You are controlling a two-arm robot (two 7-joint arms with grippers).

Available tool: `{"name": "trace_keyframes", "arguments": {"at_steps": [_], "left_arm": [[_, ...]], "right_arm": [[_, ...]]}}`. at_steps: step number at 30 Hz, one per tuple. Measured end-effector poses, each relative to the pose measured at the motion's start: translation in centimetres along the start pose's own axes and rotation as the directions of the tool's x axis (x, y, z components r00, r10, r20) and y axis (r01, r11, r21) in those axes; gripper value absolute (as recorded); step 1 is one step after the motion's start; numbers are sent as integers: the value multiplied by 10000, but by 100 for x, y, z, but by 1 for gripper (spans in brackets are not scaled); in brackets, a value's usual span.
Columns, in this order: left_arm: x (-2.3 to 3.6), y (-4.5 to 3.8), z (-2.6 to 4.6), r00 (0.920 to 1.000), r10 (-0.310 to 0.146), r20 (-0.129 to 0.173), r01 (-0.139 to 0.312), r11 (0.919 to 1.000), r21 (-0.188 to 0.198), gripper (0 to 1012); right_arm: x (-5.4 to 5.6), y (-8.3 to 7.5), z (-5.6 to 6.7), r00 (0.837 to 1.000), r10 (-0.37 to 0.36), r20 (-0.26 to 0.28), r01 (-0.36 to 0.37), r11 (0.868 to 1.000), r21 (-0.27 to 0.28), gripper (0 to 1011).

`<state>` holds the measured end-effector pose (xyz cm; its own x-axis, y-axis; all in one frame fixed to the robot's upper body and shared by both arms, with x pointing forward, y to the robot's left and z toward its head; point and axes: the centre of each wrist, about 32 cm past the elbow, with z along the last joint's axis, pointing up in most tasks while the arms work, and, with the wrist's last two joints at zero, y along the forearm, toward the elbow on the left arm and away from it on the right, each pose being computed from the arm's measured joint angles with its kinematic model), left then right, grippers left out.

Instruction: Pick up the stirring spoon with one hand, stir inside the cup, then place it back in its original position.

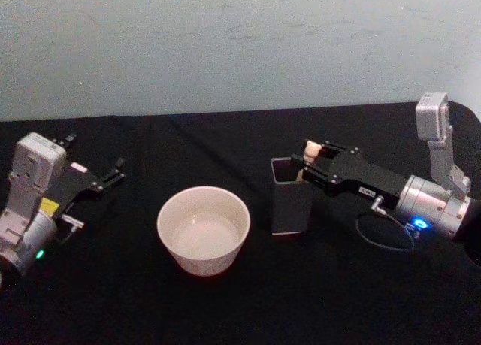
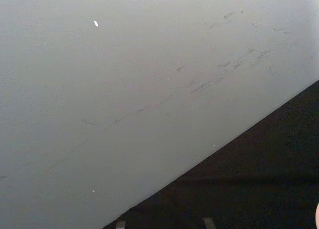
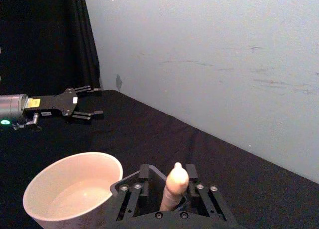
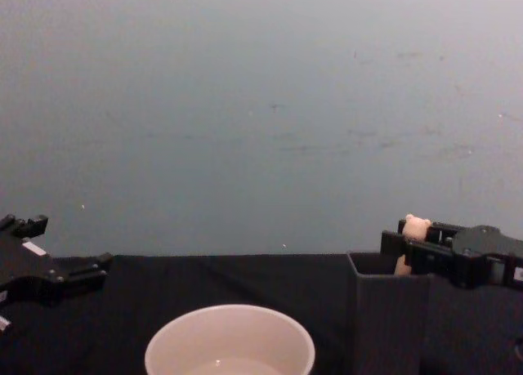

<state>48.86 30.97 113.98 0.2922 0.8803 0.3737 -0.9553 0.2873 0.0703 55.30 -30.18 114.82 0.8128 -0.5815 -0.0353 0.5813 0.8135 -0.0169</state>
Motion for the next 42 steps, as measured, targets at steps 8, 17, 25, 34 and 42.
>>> {"name": "trace_keyframes", "arguments": {"at_steps": [8, 17, 25, 34, 42], "left_arm": [[0, 0, 0, 10000, 0, 1, 0, 10000, -1, 1001], [0, 0, 0, 10000, -1, 0, 1, 10000, 0, 1001], [0, 0, 0, 10000, -1, 1, 1, 10000, 0, 1001], [0, 0, 0, 10000, -1, 0, 1, 10000, 0, 1001], [0, 0, 0, 10000, 0, 0, 0, 10000, 0, 1001]], "right_arm": [[0, 0, 0, 10000, 0, -4, 0, 10000, 9, 252], [0, 0, 0, 10000, 0, -5, 0, 10000, 9, 213], [-32, 9, 12, 9999, 85, 143, -85, 10000, -4, 213], [-124, 29, 150, 9952, 29, 973, -34, 10000, 51, 212], [-171, 3, 320, 9866, -151, 1624, 78, 9989, 457, 212]]}}
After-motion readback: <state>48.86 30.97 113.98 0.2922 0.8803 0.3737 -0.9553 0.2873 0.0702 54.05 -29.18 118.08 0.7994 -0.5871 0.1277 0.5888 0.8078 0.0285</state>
